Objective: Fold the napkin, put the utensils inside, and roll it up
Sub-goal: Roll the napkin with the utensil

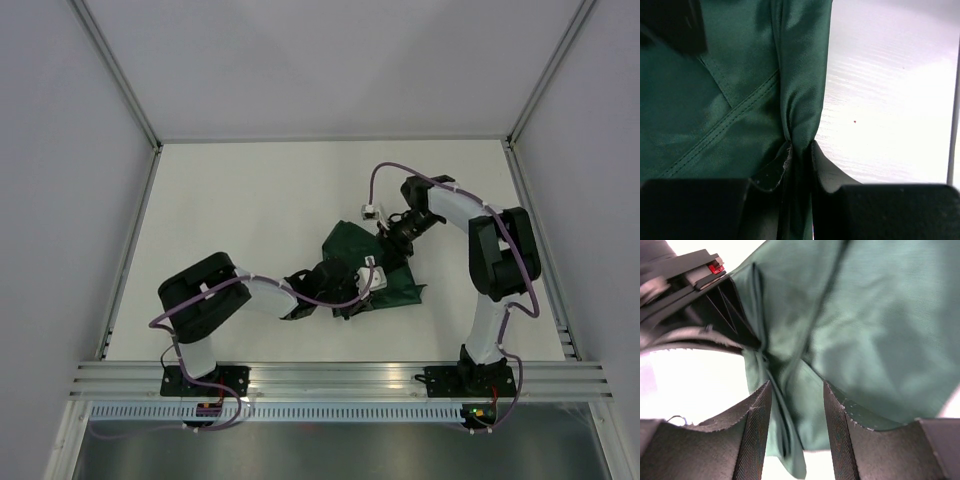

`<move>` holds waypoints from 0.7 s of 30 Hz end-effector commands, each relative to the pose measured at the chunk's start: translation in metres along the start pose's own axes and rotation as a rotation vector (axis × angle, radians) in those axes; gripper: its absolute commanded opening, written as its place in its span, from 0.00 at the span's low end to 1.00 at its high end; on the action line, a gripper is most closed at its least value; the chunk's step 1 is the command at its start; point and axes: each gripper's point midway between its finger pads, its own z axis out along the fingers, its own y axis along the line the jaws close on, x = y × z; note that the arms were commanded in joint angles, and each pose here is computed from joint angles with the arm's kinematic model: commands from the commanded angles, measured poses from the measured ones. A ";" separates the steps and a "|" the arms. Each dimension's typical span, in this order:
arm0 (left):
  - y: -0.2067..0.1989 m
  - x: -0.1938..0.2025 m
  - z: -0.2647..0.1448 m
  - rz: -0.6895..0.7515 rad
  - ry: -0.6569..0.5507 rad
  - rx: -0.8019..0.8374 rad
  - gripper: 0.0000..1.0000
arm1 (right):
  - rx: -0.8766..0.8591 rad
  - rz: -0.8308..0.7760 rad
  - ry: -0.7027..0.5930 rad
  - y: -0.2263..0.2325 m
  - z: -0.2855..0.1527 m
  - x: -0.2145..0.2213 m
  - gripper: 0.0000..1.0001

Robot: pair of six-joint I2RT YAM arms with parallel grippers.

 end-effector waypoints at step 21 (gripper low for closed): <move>0.000 0.086 -0.008 -0.711 0.281 0.380 0.02 | 0.520 -0.486 -0.159 0.025 -0.037 0.019 0.64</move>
